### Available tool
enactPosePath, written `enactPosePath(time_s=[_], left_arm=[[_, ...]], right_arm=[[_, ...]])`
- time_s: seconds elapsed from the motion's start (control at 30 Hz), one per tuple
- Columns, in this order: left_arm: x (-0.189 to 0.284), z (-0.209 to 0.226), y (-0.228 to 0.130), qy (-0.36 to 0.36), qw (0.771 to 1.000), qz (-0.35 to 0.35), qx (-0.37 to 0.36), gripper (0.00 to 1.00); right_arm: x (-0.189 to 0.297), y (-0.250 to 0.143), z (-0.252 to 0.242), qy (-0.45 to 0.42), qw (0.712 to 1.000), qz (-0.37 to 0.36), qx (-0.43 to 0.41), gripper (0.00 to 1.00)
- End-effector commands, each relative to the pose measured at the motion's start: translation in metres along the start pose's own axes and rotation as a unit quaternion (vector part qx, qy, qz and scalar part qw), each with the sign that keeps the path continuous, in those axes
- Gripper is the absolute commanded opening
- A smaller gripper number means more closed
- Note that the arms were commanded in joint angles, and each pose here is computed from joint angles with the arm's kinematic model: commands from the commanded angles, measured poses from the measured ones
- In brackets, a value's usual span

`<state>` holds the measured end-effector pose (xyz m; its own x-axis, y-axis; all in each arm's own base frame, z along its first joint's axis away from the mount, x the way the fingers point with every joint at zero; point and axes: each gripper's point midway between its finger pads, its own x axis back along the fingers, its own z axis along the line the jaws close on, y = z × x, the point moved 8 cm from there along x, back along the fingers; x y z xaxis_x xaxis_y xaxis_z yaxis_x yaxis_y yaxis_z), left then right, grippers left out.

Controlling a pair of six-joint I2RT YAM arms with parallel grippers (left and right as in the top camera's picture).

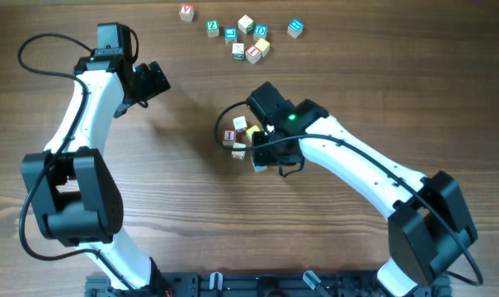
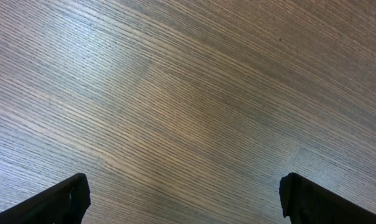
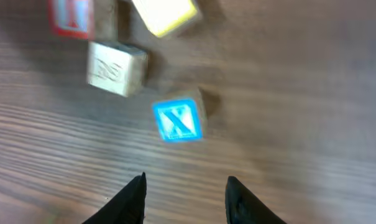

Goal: Form a circle

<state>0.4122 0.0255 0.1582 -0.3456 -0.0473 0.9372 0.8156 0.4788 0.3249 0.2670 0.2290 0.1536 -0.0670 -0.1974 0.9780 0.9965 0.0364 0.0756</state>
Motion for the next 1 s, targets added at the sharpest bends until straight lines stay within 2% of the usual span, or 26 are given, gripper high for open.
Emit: enactPosePath(time_s=[0.0,0.07,0.13,0.17,0.33,0.47,0.53,0.67,0.77,0.97], left_arm=[[0.009,-0.001,0.005,-0.006,1.000,-0.013,0.000,1.00],[0.009,-0.001,0.005,-0.006,1.000,-0.013,0.000,1.00],[0.009,-0.001,0.005,-0.006,1.000,-0.013,0.000,1.00],[0.009,-0.001,0.005,-0.006,1.000,-0.013,0.000,1.00],[0.009,-0.001,0.005,-0.006,1.000,-0.013,0.000,1.00],[0.009,-0.001,0.005,-0.006,1.000,-0.013,0.000,1.00],[0.009,-0.001,0.005,-0.006,1.000,-0.013,0.000,1.00],[0.009,-0.001,0.005,-0.006,1.000,-0.013,0.000,1.00],[0.009,-0.001,0.005,-0.006,1.000,-0.013,0.000,1.00],[0.009,-0.001,0.005,-0.006,1.000,-0.013,0.000,1.00]], right_arm=[[-0.003,-0.009,-0.003,-0.004,0.998,0.018,-0.055,0.33],[-0.010,-0.015,-0.007,-0.008,0.996,0.029,-0.085,0.31],[-0.018,-0.021,-0.012,-0.013,0.994,0.038,-0.100,0.08],[-0.022,-0.023,-0.013,-0.011,0.994,0.042,-0.101,0.04],[-0.030,-0.027,-0.013,0.006,0.993,0.053,-0.101,0.04],[-0.030,-0.025,-0.011,0.013,0.994,0.046,-0.099,0.13],[-0.030,-0.022,-0.009,0.019,0.994,0.039,-0.098,0.13],[-0.030,-0.022,-0.008,0.021,0.994,0.038,-0.097,0.11],[-0.031,-0.024,-0.007,0.020,0.995,0.039,-0.094,0.06],[-0.032,-0.028,-0.002,0.013,0.995,0.035,-0.089,0.05]])
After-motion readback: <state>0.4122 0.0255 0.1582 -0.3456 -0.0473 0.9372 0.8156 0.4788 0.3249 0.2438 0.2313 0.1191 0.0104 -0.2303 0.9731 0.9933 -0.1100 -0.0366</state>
